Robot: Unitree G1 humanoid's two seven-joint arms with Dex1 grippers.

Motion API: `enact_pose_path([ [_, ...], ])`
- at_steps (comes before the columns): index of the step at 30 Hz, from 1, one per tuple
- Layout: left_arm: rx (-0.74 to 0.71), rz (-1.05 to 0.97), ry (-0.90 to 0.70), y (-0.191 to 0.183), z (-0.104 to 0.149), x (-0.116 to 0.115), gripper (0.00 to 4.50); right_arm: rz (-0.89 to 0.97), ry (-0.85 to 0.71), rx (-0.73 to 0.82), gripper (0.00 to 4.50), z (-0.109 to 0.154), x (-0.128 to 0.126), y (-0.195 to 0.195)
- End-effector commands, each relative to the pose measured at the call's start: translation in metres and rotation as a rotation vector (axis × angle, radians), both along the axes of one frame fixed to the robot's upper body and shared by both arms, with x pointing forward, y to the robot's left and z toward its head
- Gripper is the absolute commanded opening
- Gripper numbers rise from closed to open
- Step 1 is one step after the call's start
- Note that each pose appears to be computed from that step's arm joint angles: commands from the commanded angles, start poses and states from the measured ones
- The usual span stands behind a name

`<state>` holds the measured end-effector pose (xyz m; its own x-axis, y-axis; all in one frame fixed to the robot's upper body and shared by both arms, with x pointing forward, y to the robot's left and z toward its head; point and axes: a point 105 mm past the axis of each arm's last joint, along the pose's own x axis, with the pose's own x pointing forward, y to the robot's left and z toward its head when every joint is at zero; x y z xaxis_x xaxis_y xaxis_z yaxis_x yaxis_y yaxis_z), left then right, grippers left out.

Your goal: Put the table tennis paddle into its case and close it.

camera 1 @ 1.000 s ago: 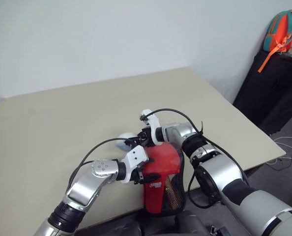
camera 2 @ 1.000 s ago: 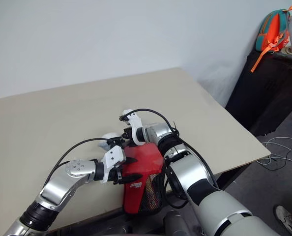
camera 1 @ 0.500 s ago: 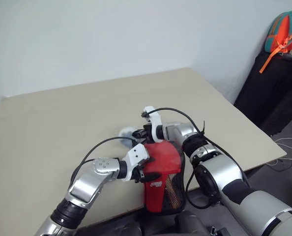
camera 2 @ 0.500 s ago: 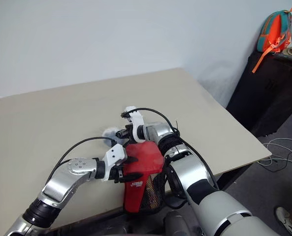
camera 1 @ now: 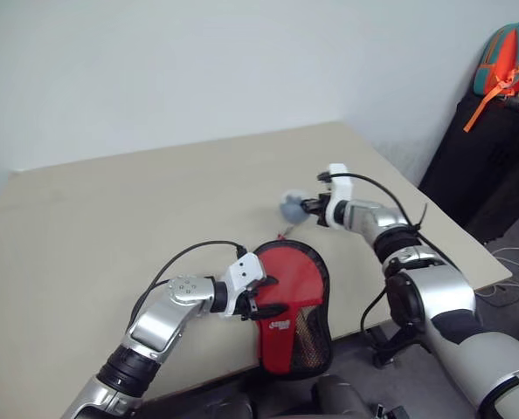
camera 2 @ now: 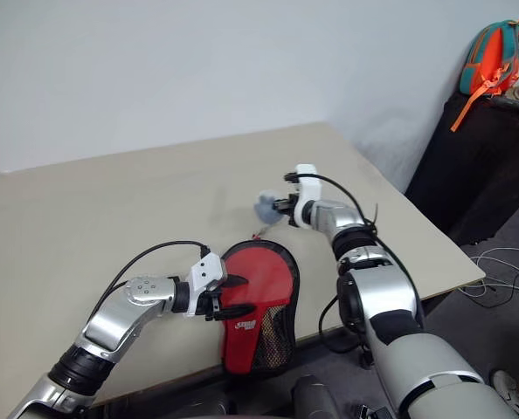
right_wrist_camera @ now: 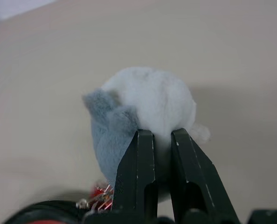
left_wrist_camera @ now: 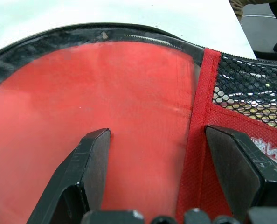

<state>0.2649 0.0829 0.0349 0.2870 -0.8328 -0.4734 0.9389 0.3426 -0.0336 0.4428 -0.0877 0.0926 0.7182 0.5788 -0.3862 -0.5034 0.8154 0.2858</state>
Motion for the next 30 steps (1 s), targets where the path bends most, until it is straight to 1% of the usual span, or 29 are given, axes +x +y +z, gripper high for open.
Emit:
enact_pose_path([
  [1,0.153,0.072,0.152,0.023,-0.052,-0.01,3.4,-0.028,-0.075,-0.003,0.01,0.02,0.005,-0.031],
  [4,0.149,0.067,0.154,0.021,-0.054,-0.01,3.4,-0.015,-0.061,-0.013,0.01,0.016,-0.004,-0.048],
  [5,0.148,0.065,0.156,0.021,-0.055,-0.01,3.4,-0.006,-0.053,-0.015,0.01,0.014,-0.01,-0.057],
  [9,0.148,0.054,0.157,0.02,-0.058,-0.011,3.4,0.038,-0.012,-0.025,0.01,0.01,-0.044,-0.086],
  [13,0.146,0.043,0.154,0.019,-0.06,-0.012,3.4,0.06,0.02,-0.053,0.01,0.005,-0.08,-0.103],
  [15,0.139,0.038,0.164,0.018,-0.061,-0.013,3.4,0.08,0.053,-0.059,0.01,-0.002,-0.101,-0.11],
  [18,0.136,0.035,0.171,0.019,-0.062,-0.014,3.4,0.092,0.084,-0.058,0.01,-0.008,-0.121,-0.115],
  [21,0.144,0.024,0.171,0.02,-0.059,-0.013,3.4,0.113,0.095,-0.036,0.01,-0.005,-0.139,-0.119],
  [24,0.147,0.007,0.172,0.02,-0.057,-0.013,3.4,0.173,0.102,0.014,0.01,-0.002,-0.159,-0.12],
  [30,0.146,0.008,0.189,0.023,-0.056,-0.016,3.4,0.284,0.151,0.077,0.01,-0.005,-0.19,-0.106],
])
